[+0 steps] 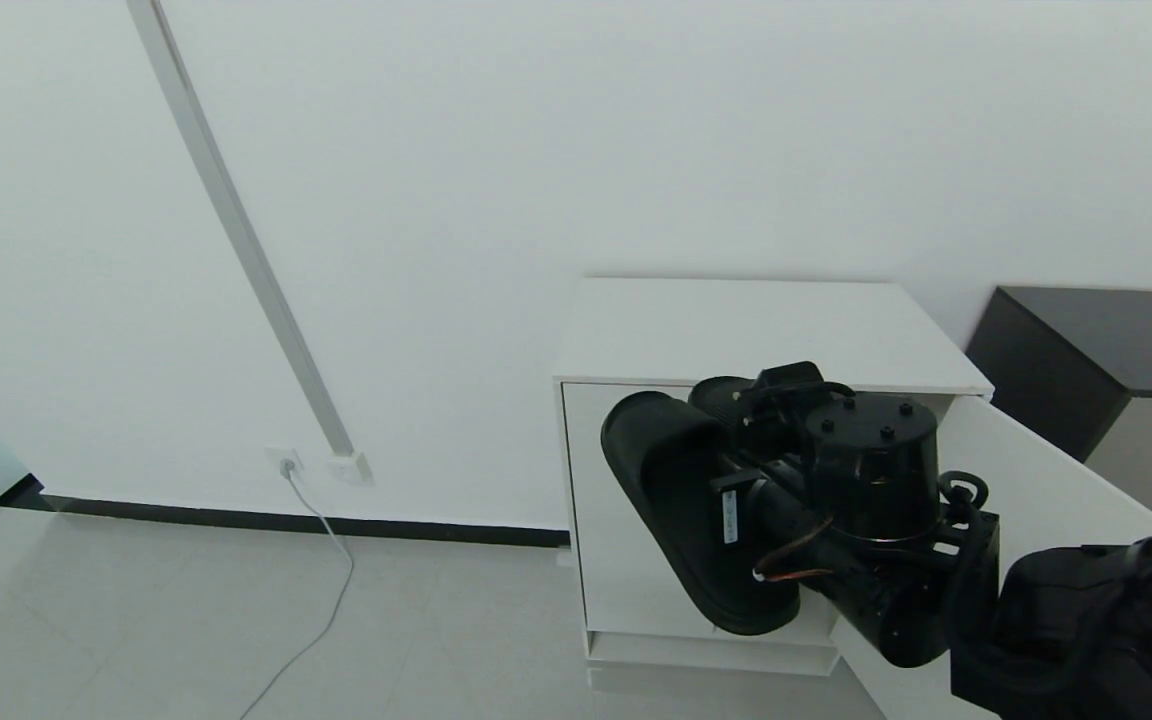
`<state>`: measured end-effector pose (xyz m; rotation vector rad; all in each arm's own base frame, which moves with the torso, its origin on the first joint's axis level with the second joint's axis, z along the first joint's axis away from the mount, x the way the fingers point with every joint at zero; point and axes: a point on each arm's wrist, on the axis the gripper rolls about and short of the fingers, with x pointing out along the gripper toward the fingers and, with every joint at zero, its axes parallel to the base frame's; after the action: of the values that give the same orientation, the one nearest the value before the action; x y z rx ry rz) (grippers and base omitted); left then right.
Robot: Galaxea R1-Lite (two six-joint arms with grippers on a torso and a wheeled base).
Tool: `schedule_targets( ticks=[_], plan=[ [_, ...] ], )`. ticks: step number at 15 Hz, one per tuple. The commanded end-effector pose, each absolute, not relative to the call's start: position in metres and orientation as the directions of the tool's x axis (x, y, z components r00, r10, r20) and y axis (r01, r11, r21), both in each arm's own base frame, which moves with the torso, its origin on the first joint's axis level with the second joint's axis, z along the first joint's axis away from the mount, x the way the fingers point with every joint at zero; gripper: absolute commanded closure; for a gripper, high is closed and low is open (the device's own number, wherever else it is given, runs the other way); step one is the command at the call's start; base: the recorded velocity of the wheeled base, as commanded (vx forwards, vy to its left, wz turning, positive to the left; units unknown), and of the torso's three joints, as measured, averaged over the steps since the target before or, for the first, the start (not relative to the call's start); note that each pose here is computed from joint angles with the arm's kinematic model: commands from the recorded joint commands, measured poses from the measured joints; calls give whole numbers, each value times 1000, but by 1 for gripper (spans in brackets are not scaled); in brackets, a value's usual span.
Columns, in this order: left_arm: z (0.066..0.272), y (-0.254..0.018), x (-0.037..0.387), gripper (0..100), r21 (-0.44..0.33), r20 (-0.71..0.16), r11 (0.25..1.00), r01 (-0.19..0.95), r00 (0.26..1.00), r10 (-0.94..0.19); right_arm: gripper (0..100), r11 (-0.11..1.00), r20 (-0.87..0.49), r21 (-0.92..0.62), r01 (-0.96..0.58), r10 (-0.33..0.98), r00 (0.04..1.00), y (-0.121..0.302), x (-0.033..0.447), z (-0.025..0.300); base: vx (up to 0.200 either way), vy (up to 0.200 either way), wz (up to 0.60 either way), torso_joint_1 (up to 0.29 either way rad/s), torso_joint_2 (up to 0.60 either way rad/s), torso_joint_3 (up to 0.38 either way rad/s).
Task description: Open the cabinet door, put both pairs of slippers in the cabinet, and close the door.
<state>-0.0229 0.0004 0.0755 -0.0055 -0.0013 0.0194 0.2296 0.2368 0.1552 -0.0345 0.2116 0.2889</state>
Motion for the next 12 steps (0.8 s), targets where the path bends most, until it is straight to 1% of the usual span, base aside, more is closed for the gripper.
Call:
schedule_targets(
  ticks=[1,12],
  plan=[
    [75,0,-23,100,-6,0,1000,-20,1000,20,100,958,-213,-5,-287,279,936,237,229,155,0,-200,0,2,7,-2],
    [75,0,-23,100,-5,0,1000,-20,1000,20,100,957,-211,-3,-291,284,935,236,227,155,0,-200,0,1,2,1]
  ],
)
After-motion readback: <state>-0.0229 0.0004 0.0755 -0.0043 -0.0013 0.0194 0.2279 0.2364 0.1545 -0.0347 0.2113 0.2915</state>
